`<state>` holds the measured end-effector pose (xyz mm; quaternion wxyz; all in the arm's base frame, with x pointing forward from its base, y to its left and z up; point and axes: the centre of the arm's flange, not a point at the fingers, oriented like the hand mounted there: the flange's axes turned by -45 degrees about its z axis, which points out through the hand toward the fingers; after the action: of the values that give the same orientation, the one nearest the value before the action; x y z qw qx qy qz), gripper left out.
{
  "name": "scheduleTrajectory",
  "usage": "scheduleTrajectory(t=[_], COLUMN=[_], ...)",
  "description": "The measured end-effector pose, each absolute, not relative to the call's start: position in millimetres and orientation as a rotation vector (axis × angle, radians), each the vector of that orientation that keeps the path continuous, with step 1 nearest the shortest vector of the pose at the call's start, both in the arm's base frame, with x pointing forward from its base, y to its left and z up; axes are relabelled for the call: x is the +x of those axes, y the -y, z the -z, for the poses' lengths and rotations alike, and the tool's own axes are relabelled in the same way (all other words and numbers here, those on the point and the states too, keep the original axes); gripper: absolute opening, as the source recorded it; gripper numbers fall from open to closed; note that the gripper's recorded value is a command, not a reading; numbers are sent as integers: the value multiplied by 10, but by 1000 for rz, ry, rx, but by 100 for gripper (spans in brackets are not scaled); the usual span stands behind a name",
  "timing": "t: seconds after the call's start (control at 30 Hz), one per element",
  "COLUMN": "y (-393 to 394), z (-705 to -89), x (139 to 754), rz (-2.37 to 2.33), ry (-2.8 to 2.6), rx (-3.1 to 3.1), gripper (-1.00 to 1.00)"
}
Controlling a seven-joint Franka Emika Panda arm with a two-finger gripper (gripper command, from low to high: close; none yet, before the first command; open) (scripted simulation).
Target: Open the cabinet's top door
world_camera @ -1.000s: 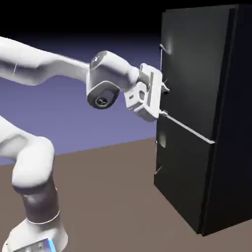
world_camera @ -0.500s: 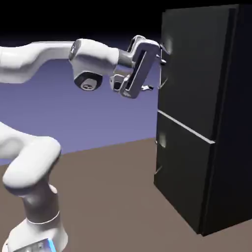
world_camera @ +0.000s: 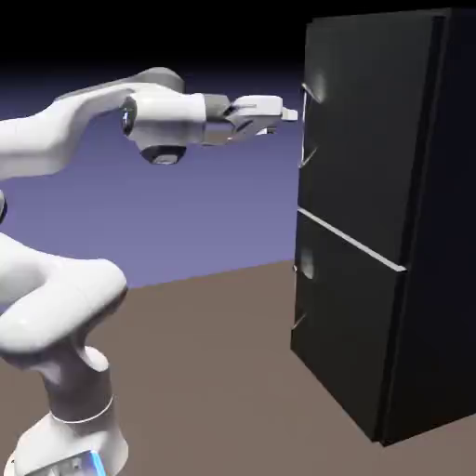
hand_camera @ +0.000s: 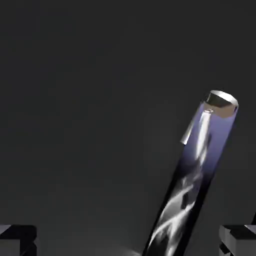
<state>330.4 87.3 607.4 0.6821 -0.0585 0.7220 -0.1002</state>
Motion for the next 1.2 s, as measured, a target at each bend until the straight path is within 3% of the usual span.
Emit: scheduleTrajectory(t=[0.2,0.33,0.37,1.2], y=[-1034,-1016,-1005,349], z=[-5916,-5918,-5916,-5915], x=[3441,3860,3940,2465], rz=[45,46,45,-459], ry=[-1570,-1570,-1570,-1522], rx=[45,45,45,-458], gripper=[0,0,-100,-100])
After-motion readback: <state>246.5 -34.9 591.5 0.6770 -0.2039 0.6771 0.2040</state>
